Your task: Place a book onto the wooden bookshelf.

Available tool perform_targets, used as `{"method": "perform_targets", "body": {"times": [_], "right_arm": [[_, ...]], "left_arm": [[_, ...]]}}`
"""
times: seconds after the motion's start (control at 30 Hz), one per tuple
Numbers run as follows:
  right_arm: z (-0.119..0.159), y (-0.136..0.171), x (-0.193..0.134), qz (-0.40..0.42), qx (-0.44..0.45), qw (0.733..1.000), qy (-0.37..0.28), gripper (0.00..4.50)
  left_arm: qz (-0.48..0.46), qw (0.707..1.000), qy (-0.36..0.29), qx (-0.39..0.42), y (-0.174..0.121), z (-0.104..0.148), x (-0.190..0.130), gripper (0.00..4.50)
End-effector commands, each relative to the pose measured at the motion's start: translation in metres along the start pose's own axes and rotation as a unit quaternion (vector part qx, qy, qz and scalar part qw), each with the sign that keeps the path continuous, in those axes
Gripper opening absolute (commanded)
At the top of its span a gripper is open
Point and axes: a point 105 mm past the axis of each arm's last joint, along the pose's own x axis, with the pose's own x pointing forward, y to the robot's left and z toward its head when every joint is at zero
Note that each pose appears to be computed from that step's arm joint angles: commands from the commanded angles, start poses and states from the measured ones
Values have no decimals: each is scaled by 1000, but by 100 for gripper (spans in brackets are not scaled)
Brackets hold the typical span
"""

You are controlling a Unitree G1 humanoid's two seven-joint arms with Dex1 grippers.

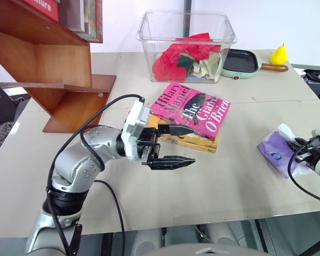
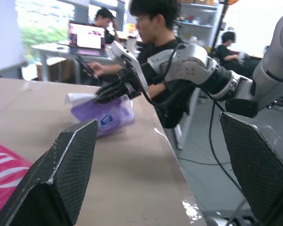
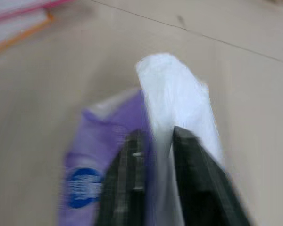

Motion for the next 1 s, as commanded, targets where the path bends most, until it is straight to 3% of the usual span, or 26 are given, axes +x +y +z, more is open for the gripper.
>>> {"method": "perform_targets", "body": {"times": [0.03, 0.1, 0.17, 0.3, 0.47, 0.57, 0.77, 0.83, 1.0], "right_arm": [[26, -1, -12, 13, -34, 999, -38, 272], [48, 15, -22, 70, -19, 995, -75, 379], [75, 48, -34, 172, 13, 978, -115, 432], [88, 84, -26, 246, -16, 965, -95, 432], [99, 76, 36, 176, -31, 979, -97, 432], [103, 68, 66, 161, -41, 981, -102, 294], [136, 67, 125, 153, -108, 975, -117, 3], [147, 70, 157, 148, -166, 970, -96, 3], [168, 88, 189, 177, -209, 959, -70, 3]], "left_arm": [[-6, 1000, 9, 10, -1, 2, -2, 426], [2, 1000, 27, 15, -1, -5, -7, 426], [23, 999, 26, 12, -1, -4, -10, 426], [76, 997, 23, 17, -3, -2, -18, 426], [189, 981, 31, 20, 0, -11, -44, 426], [233, 972, 38, 23, -4, -14, -59, 426], [284, 958, 35, 29, -16, -11, -71, 426], [296, 954, 44, 28, -22, -15, -78, 426], [314, 947, 48, 33, -28, -17, -87, 426]]}}
